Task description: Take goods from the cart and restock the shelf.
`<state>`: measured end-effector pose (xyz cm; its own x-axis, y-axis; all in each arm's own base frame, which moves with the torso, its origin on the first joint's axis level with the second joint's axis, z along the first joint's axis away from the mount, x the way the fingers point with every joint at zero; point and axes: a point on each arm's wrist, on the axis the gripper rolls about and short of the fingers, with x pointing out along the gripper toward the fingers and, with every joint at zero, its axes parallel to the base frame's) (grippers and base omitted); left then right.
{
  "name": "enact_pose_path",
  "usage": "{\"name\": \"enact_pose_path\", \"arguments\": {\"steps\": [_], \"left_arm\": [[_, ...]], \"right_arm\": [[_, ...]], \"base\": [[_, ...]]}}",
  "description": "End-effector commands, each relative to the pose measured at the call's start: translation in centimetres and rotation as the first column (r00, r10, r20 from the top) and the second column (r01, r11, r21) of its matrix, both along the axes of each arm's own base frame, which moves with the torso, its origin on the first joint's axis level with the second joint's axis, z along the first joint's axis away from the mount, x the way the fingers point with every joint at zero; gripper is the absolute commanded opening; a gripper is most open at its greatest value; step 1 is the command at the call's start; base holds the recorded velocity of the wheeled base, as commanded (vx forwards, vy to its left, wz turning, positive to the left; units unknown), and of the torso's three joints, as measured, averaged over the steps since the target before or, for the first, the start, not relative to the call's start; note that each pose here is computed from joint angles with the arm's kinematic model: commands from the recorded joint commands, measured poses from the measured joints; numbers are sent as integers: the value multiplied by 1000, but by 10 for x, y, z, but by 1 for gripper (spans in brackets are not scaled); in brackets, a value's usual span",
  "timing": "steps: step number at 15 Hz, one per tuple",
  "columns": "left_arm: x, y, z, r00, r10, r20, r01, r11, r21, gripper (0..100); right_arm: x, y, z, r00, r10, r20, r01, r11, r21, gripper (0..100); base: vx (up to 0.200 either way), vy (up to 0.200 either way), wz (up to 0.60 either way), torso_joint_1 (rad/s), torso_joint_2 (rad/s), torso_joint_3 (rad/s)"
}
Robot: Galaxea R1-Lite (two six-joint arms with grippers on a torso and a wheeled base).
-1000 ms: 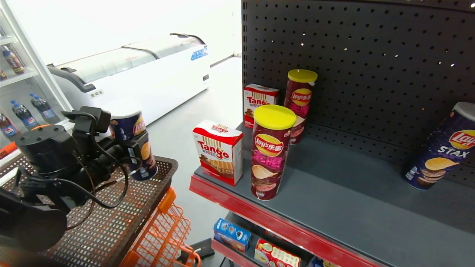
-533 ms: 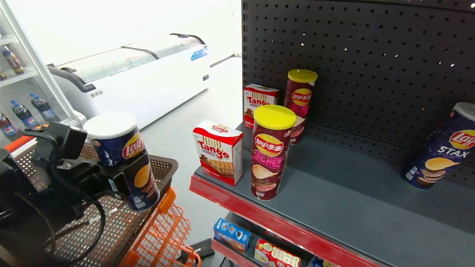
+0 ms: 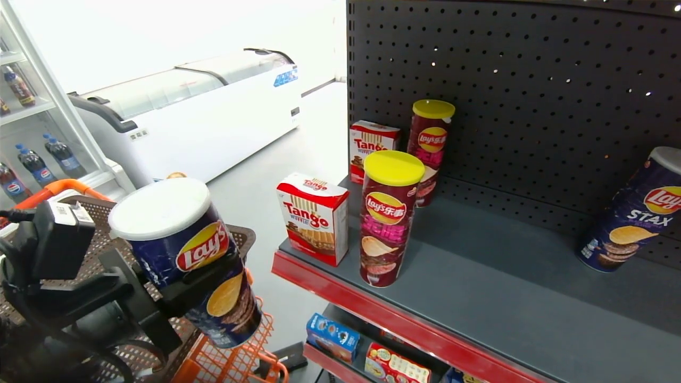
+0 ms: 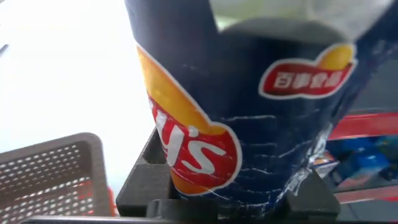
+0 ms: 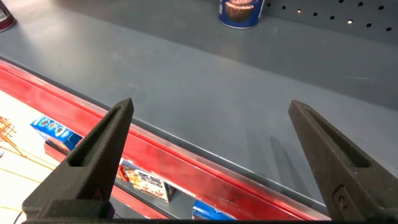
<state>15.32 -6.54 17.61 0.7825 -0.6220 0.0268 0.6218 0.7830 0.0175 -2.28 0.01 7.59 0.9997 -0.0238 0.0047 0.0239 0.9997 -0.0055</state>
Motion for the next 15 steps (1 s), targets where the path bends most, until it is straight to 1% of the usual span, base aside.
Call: {"name": "enact_pose_path", "arguments": {"steps": [1,2,3,4,5,7,8,10,11,12,14,15], "left_arm": [[-14,4,7,998,-58,-9,58,998,-21,0],[-15,4,7,998,-64,-24,64,998,-17,0],[-15,3,6,997,-76,-27,76,997,-16,0],[-16,3,7,994,-104,-25,103,995,-15,0],[-16,2,8,988,-152,-15,152,988,-11,0],[-12,0,13,984,-176,-6,176,984,-15,0],[-8,-2,11,982,-188,-19,188,982,-12,0],[-6,-7,7,970,-242,-37,242,970,-6,0],[-6,-8,7,962,-272,-37,272,962,-6,0],[-7,-9,8,948,-317,-35,317,948,-6,0],[-7,-11,11,936,-352,-22,352,936,-5,0],[-9,-16,10,921,-390,-18,390,921,12,0]], "right_arm": [[0,0,0,1000,-1,0,1,1000,-1,100],[0,0,0,1000,-1,0,1,1000,-1,100],[0,0,0,1000,-1,0,1,1000,-1,100],[0,0,0,1000,-1,0,1,1000,-1,100],[0,0,0,1000,-1,0,1,1000,-1,100],[0,0,0,1000,-1,0,1,1000,-1,100],[0,0,0,1000,-1,0,1,1000,-1,100],[0,0,0,1000,-1,0,1,1000,-1,100],[0,0,0,1000,-1,0,1,1000,-1,100],[0,0,0,1000,-1,0,1,1000,-1,100],[0,0,0,1000,1,-2,-1,1000,-2,100],[0,0,0,1000,1,-2,-1,1000,-2,100]], "base": [[0,0,0,0,0,0],[0,0,0,0,0,0],[0,0,0,0,0,0],[0,0,0,0,0,0],[0,0,0,0,0,0],[0,0,0,0,0,0],[0,0,0,0,0,0],[0,0,0,0,0,0],[0,0,0,0,0,0],[0,0,0,0,0,0],[0,0,0,0,0,0],[0,0,0,0,0,0]]}}
